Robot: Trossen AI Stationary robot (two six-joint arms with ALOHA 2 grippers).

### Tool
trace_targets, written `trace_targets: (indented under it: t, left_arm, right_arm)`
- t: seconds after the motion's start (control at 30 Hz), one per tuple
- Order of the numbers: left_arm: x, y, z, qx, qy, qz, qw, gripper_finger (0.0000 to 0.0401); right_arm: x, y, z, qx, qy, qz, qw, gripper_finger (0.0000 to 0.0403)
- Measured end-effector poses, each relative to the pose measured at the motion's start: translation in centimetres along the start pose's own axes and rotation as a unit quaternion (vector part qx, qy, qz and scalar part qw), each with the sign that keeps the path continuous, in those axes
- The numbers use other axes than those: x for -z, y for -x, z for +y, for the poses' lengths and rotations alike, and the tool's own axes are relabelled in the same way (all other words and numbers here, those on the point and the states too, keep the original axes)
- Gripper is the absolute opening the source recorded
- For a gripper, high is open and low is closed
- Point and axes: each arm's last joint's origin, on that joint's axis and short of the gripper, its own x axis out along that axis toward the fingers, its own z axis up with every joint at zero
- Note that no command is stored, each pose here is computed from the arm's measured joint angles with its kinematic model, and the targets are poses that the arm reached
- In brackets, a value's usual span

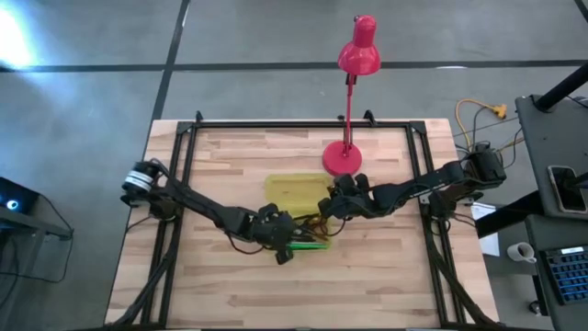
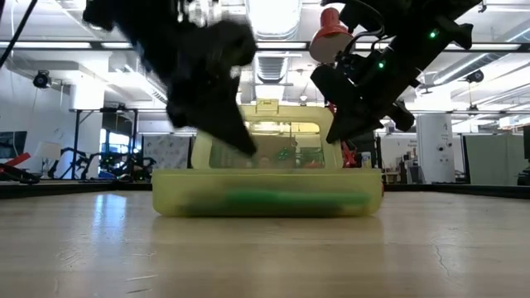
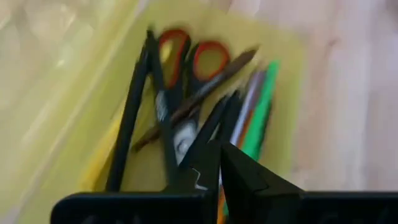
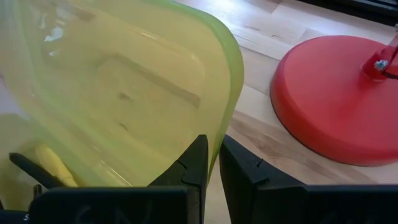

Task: Pick & place school supplies into a supply box
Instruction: Adjust the pens inside the yellow supply box, then close the yellow supply box

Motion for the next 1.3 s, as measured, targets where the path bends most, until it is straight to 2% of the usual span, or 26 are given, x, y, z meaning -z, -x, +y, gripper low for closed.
trace_targets:
  t: [0.1, 0.27, 0.4, 0.7, 0.93, 1.3]
  left_arm:
    - [1.4, -1.3, 0.9, -0.014, 0.023, 0.017, 0.999, 0.0]
    - [2.9, -2.5, 1.7, -0.031, 0.051, 0.031, 0.998, 0.0]
    - [2.7, -2.6, 1.7, -0.036, 0.058, 0.023, 0.997, 0.0]
    - [2.1, -2.5, 1.7, -0.041, 0.051, 0.01, 0.998, 0.0]
    - [1.9, -2.4, 1.3, -0.038, 0.049, 0.007, 0.998, 0.0]
    - [-0.4, -1.1, -0.8, -0.028, 0.039, 0.007, 0.999, 0.0]
  right_arm:
    - [0.0, 0.4, 0.5, -0.009, 0.015, -0.001, 1.0, 0.0028]
    - [0.1, 1.6, 1.7, -0.041, 0.086, 0.003, 0.995, 0.0029]
    - [0.2, 2.8, 2.7, -0.062, 0.127, 0.009, 0.99, 0.0029]
    - [0.2, 5.3, 3.9, -0.06, 0.208, 0.036, 0.976, 0.0029]
    - [0.1, 6.1, 4.2, -0.059, 0.239, 0.042, 0.968, 0.0029]
    - [0.6, 5.8, 3.6, -0.041, 0.248, 0.043, 0.967, 0.0029]
